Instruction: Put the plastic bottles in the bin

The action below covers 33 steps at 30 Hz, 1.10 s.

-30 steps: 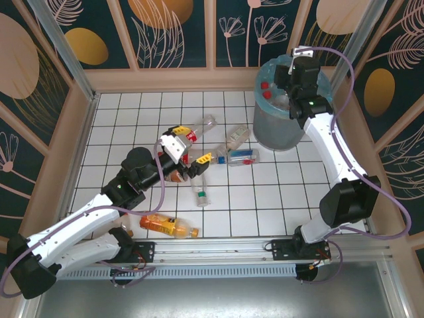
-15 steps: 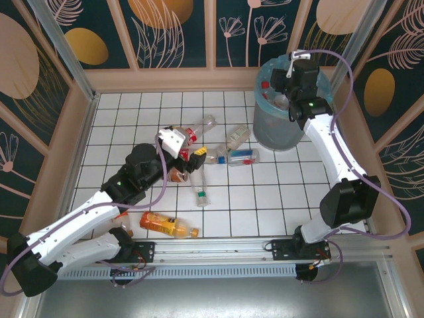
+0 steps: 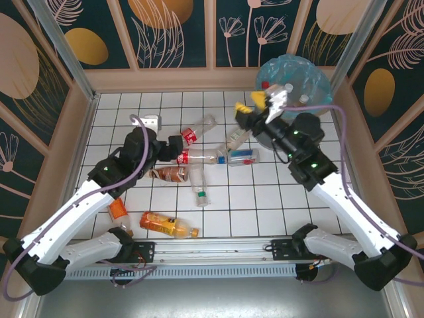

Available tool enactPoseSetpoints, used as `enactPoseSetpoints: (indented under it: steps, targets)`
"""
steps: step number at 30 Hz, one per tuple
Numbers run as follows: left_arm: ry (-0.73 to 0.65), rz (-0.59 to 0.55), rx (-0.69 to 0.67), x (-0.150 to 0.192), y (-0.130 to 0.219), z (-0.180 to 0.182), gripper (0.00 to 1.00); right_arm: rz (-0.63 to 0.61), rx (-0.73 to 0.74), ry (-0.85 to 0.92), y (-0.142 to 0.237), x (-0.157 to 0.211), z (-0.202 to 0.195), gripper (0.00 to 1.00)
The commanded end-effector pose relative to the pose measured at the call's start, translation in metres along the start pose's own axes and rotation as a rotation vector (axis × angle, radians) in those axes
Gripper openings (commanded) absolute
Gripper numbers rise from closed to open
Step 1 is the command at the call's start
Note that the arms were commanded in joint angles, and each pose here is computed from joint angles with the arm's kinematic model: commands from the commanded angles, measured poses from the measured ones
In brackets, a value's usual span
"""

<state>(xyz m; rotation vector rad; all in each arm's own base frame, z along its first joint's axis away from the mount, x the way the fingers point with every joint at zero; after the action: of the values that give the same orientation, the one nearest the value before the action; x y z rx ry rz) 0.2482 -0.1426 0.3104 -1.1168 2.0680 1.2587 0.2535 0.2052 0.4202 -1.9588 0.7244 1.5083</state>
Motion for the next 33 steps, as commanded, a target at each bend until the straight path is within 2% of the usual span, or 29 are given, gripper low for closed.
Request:
enactPoseSetpoints:
  steps: [1,5,10,15,17,23,28,33]
  targets:
    - [0.2,0.096,-0.11,0.008,0.01,0.038,0.84,0.063,-0.197,0.027,-0.023,0.04,0.05,0.61]
    - [0.326,0.146,-0.235,0.009,0.015,0.087,0.84,0.157,-0.278,0.008,-0.04,0.07,0.082,0.61]
    - [0.448,0.204,-0.441,0.024,0.024,0.138,0.85,0.133,-0.381,-0.077,-0.043,0.084,0.108,0.61]
    - [0.535,0.301,-0.667,0.056,0.034,0.191,0.96,0.103,-0.433,-0.139,-0.035,0.095,0.12,0.61]
    - [0.604,0.326,-0.716,0.067,0.038,0.207,0.97,0.104,-0.445,-0.163,-0.031,0.097,0.121,0.61]
    - [0.693,0.364,-0.818,0.098,0.039,0.237,0.98,0.099,-0.48,-0.197,-0.013,0.099,0.125,0.61]
    - [0.755,0.372,-0.832,0.096,0.04,0.236,0.99,0.085,-0.511,-0.202,-0.001,0.096,0.127,0.61]
    - [0.739,0.494,-0.847,0.1,0.038,0.234,0.99,0.066,-0.525,-0.194,0.007,0.093,0.128,0.62]
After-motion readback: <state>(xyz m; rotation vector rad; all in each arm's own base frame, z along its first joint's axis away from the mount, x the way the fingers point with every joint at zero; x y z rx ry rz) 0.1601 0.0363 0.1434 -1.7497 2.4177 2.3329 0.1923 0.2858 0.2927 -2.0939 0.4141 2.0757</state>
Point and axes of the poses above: each hand's point on the last joint's axis, 136 mm out from that joint toward the fingers, its own y axis back along the fingers, its own z axis along the line the jaws close on, x = y × z, the point moved 5 cm from there along y, back along the fingers, and after that the axes turned 15 degrees about y, right-handed, at the moved point
